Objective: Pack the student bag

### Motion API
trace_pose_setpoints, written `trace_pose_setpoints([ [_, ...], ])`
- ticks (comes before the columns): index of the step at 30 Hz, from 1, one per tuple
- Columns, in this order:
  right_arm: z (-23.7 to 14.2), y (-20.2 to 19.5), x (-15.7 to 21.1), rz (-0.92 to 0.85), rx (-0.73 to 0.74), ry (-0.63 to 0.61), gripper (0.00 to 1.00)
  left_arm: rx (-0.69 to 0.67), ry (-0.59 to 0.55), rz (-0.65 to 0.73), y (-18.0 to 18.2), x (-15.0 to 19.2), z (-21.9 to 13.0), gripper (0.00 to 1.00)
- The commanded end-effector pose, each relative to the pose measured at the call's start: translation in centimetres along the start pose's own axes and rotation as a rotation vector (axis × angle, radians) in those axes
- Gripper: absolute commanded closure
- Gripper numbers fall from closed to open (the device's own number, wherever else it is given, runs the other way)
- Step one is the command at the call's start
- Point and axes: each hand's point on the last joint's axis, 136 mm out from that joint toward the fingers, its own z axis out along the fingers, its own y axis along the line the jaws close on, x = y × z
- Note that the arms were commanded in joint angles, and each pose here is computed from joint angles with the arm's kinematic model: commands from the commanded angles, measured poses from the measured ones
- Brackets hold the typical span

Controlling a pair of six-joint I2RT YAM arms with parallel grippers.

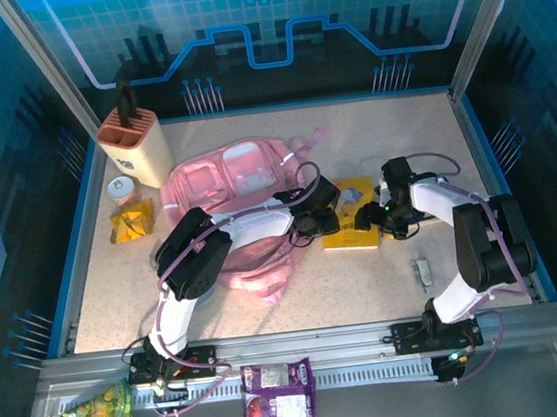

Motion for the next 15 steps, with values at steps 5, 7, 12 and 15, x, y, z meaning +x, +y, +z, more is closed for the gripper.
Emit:
trace_pose_setpoints([
  [5, 0.0, 3.3, -1.0, -0.102, -0.025, -0.019, 0.29, -0.046, 0.068, 0.028, 0.9, 2.1, 1.6, 0.62],
  [7, -0.7, 3.6, -1.3, -0.107, -0.029, -0.037, 0.29, -0.048, 0.073, 0.027, 1.1, 2.2, 1.8, 0.62],
  [12, -2.4, 4.4, -1.4, -0.133, -0.052, -0.070, 0.32, -0.050, 0.079, 0.025, 1.2, 2.4, 2.0, 0.61],
  [15, -3.2, 4.7, -1.3, -0.143, -0.066, -0.087, 0.34, -0.049, 0.078, 0.024, 1.2, 2.4, 2.0, 0.62],
])
